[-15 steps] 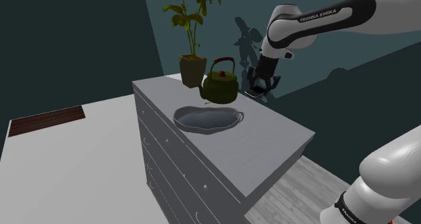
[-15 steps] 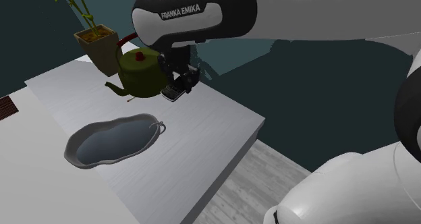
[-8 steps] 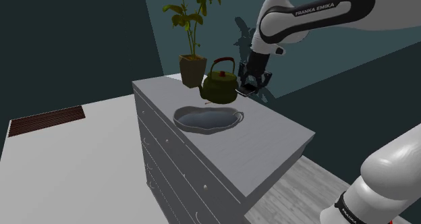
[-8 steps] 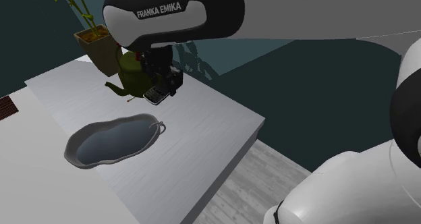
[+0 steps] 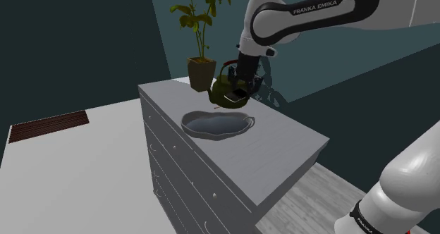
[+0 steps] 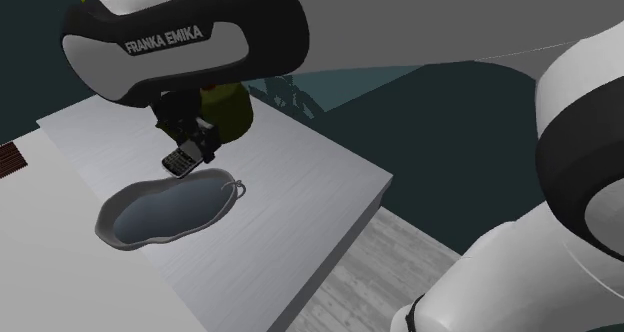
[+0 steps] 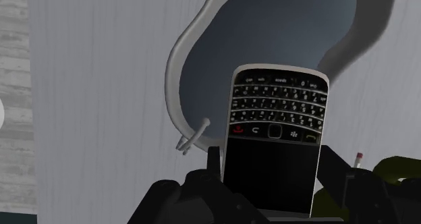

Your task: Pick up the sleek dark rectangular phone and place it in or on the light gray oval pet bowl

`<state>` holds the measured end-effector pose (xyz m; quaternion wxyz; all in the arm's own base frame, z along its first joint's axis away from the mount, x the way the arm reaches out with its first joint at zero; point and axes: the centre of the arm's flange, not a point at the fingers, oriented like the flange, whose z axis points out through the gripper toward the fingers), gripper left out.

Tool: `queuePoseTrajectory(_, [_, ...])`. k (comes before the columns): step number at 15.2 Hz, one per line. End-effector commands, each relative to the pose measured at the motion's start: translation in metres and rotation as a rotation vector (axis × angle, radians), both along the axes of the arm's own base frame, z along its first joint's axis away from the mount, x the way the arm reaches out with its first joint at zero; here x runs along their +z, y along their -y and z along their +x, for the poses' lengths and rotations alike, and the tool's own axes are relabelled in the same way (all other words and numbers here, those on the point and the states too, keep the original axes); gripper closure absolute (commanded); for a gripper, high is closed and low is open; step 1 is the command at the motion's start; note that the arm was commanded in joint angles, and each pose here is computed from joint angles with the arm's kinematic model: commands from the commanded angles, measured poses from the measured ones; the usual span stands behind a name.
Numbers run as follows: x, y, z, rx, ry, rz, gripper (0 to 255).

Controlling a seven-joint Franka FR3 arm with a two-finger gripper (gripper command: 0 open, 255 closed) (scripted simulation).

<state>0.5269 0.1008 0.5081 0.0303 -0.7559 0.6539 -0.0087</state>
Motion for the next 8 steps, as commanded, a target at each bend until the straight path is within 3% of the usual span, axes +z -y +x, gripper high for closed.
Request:
queuePoseTrajectory(1, [0.000,-0.028,0.005,-0.002,0.000,0.001,255])
queuePoseTrajectory(4, [0.001,-0.066,0.015,-0.002,0.000,0.001,255])
queuePoseTrajectory(8, [-0.020,-0.066,0.015,-0.002,0.000,0.001,255])
